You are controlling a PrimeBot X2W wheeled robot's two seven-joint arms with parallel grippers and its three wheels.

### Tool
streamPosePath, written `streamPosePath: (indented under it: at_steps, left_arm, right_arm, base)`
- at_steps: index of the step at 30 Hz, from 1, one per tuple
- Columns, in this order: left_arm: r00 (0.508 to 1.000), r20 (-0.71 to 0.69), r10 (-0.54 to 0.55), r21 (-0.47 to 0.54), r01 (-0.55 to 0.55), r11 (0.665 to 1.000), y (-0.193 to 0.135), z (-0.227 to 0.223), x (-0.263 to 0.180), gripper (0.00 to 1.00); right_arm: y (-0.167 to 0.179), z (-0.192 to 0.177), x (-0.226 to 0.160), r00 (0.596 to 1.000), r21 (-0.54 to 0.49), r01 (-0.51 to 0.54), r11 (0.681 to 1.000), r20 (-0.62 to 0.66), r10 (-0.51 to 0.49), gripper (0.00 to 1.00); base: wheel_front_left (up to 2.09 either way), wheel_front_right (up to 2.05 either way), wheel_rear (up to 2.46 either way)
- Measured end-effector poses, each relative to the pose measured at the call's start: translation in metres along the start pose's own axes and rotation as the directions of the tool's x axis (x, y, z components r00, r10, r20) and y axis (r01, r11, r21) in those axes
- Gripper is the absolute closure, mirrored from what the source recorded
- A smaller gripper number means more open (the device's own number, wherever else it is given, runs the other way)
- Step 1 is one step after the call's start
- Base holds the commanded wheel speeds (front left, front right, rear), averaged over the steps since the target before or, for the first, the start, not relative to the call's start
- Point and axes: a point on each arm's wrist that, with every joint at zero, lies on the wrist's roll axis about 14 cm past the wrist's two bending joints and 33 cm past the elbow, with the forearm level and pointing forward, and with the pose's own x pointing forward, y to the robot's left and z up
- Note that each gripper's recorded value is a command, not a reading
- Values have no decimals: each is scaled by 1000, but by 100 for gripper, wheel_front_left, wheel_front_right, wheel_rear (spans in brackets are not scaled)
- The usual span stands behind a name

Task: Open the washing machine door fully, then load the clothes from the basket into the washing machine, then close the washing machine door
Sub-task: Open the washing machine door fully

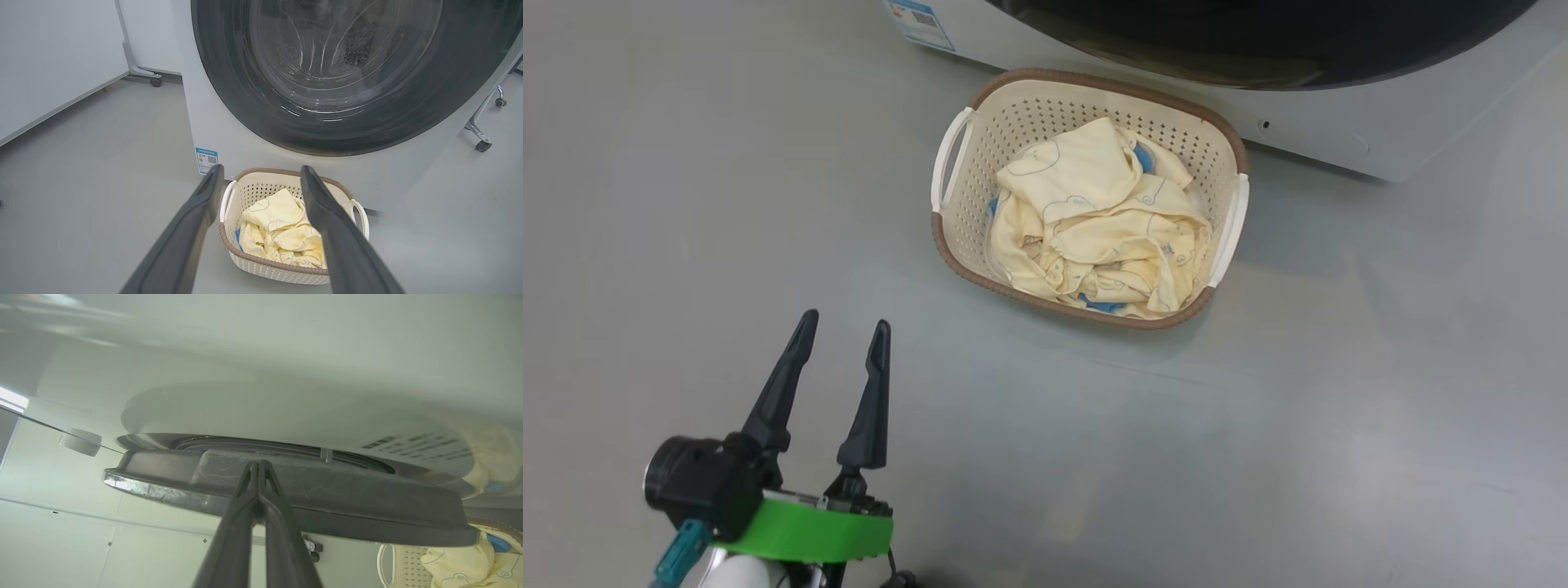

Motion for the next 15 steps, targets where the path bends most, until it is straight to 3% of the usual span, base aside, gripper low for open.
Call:
streamPosePath:
  at_steps: [15]
  left_arm:
    - [998, -45, 52, 3, -52, 999, 10, -13, -6, 0]
  right_arm:
    - [-10, -3, 25, 999, 5, -30, 1000, -36, 31, 100]
  base:
    - [0, 0, 0]
